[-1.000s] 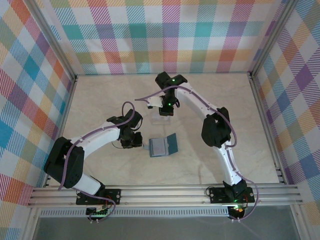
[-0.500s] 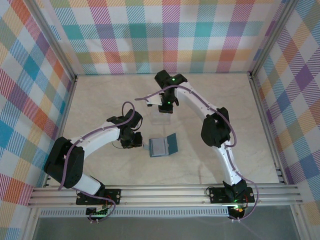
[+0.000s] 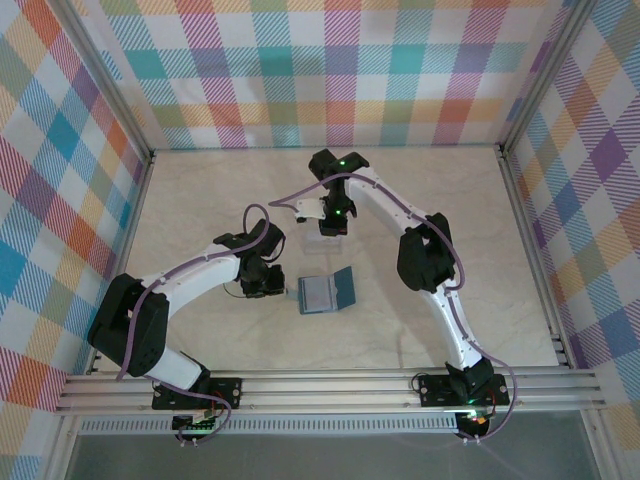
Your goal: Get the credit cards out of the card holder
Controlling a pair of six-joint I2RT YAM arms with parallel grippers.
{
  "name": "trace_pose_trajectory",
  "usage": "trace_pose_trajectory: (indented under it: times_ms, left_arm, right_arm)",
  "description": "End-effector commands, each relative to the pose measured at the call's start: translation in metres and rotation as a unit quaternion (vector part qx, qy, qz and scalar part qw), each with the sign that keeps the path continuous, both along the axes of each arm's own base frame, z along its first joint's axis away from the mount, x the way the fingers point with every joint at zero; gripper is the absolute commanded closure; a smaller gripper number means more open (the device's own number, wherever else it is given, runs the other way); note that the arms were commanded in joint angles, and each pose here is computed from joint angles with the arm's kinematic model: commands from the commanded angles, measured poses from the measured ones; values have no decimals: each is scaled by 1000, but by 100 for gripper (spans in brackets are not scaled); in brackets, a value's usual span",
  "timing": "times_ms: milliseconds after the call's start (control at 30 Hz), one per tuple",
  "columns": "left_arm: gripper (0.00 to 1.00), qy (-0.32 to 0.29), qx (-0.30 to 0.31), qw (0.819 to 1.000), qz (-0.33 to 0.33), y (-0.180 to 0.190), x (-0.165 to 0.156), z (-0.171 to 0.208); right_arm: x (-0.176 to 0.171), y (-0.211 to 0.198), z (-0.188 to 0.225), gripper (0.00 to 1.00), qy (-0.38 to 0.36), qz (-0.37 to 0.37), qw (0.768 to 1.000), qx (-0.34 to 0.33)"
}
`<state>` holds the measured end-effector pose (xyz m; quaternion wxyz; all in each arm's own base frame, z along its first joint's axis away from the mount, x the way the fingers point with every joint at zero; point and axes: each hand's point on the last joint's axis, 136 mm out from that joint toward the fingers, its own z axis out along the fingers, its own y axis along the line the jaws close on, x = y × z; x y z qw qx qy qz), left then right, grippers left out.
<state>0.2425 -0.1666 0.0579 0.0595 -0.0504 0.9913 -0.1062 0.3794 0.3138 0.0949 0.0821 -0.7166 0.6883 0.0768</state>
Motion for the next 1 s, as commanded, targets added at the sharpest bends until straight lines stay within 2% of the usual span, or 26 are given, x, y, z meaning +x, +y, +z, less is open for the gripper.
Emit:
trace_pose_trajectory:
  times_ms: [0,433,700,967]
  left_arm:
    - [83,1,7,1000,11,8,-4,1]
    - [83,2,7,1000,13,8,-3,0]
    - [83,1,6,1000,12,7,-2,0]
    - [83,5,-1,1000,10,3,0,-1]
  right_arm:
    - [-16,-4,3,100,37,17,999,2]
    - [-16,-4,-13,98,49,12,999,-9]
    - [-8,-2,-16,86,35,8,999,-10]
    - [8,4,5,77,-16,-7,1000,9]
